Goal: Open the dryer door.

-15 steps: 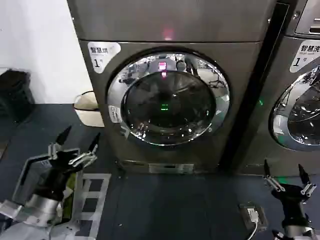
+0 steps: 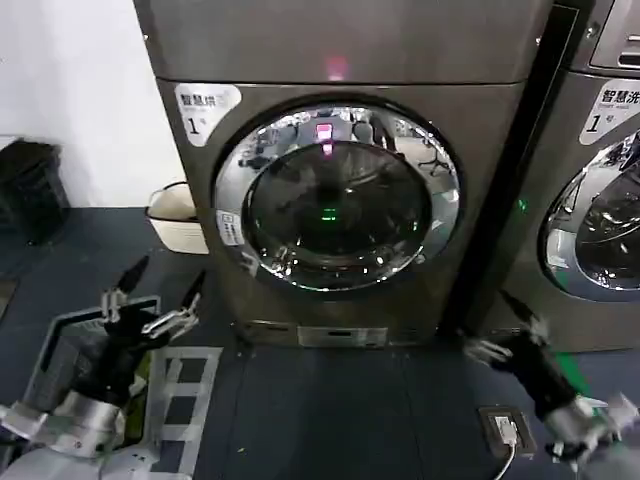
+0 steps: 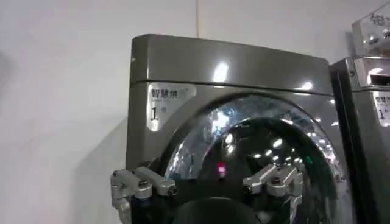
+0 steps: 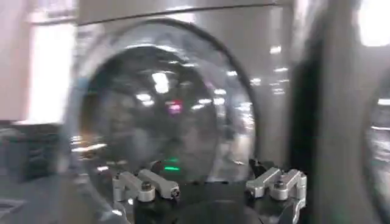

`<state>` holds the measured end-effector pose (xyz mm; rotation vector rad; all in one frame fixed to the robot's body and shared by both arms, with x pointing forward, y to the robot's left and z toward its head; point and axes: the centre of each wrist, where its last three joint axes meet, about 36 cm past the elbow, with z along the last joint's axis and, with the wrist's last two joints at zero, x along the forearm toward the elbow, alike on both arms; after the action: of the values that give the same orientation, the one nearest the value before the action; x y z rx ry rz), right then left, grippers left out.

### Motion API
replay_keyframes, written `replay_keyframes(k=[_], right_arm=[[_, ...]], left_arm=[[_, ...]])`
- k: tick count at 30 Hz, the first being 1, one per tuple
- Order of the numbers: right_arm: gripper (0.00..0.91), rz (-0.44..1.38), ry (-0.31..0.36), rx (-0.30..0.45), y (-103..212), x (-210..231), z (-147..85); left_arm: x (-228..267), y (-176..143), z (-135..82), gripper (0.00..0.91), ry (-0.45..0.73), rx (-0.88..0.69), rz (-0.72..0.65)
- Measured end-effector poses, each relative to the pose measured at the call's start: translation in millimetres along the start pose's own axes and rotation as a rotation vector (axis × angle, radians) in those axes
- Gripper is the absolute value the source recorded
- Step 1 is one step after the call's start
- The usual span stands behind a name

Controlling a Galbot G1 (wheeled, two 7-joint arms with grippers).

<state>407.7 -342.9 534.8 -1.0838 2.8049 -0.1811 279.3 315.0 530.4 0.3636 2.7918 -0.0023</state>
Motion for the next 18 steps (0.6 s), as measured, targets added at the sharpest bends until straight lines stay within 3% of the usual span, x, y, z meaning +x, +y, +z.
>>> replay_keyframes(k=[7, 18], right_arm=[[0.907, -0.132, -0.038, 0.01, 11, -62, -6], [0.907, -0.242, -0.022, 0.02, 36, -137, -2]], left_arm=[[5, -3, -7, 0.907, -0.008, -0.017, 0.003], [9, -9, -8, 0.907, -0.006, -0.034, 0.013]])
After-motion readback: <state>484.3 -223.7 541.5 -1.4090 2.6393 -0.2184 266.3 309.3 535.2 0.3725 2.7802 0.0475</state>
